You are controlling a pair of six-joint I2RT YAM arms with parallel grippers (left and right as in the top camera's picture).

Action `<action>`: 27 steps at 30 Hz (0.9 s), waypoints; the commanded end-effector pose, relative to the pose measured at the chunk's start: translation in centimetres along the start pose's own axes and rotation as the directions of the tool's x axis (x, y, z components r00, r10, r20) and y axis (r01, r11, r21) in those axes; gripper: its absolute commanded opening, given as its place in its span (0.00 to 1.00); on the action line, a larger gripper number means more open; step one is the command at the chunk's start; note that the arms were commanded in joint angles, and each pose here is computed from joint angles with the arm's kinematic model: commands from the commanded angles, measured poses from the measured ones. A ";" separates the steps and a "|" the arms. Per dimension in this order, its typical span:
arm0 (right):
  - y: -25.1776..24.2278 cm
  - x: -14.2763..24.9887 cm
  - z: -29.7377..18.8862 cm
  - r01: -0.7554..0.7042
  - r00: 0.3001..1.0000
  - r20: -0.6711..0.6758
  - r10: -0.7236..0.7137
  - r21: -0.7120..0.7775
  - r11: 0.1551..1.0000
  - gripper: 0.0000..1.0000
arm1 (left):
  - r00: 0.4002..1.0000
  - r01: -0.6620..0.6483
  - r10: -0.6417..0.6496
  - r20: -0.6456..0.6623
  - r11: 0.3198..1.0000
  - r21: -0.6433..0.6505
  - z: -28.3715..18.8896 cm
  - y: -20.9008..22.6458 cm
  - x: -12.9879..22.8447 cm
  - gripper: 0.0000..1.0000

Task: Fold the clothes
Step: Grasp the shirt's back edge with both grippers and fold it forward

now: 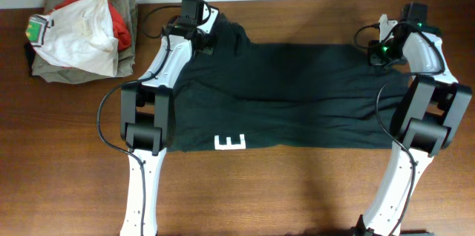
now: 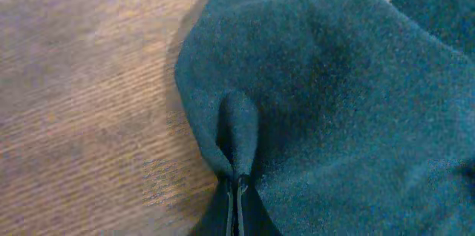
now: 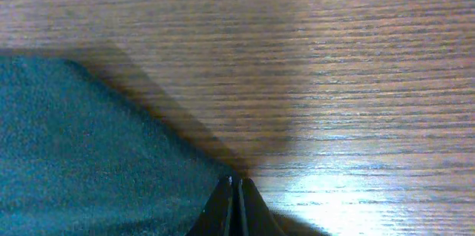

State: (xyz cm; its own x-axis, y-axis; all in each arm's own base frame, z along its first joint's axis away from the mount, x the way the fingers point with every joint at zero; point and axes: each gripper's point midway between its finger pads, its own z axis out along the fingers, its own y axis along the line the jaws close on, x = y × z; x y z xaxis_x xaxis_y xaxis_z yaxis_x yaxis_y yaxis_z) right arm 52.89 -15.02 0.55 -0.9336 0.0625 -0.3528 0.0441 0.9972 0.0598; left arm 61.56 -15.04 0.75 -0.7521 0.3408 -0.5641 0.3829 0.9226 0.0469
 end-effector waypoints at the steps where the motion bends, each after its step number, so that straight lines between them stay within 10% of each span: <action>1: -1.0 -1.0 -0.3 -0.061 0.998 0.004 0.061 0.035 0.998 0.04 | 0.997 -0.001 0.001 -0.076 1.000 -0.010 1.2 0.4 2.0 0.00; 8: -0.7 -4.6 -9.5 -0.279 0.960 0.047 0.278 0.029 0.960 0.04 | 0.994 0.033 -0.034 -0.100 0.999 -0.010 -11.7 0.7 -3.4 0.01; 16: -0.3 1.5 -12.6 -0.340 0.919 -0.195 0.344 0.056 0.939 0.04 | 0.824 0.179 -0.046 -0.565 0.967 0.182 -17.6 -4.0 7.6 0.01; 21: -3.4 5.4 -14.0 -0.421 0.855 -0.292 0.427 0.088 0.903 0.04 | 0.834 0.236 -0.050 -0.549 0.933 0.273 -18.9 -6.0 6.9 0.00; 27: -3.6 6.8 -14.6 -0.441 0.828 -0.340 0.446 0.097 0.892 0.04 | 0.710 0.297 -0.034 -0.704 0.920 0.255 -20.4 -7.2 12.6 0.01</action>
State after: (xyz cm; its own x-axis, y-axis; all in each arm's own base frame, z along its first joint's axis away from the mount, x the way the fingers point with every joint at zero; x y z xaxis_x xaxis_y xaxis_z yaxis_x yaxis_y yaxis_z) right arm 41.22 -18.27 10.30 -0.8759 0.4750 0.0849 0.4824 0.8663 0.1301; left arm 40.10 -14.28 9.68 -0.9261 0.3510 0.1383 0.2909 0.8978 -0.3305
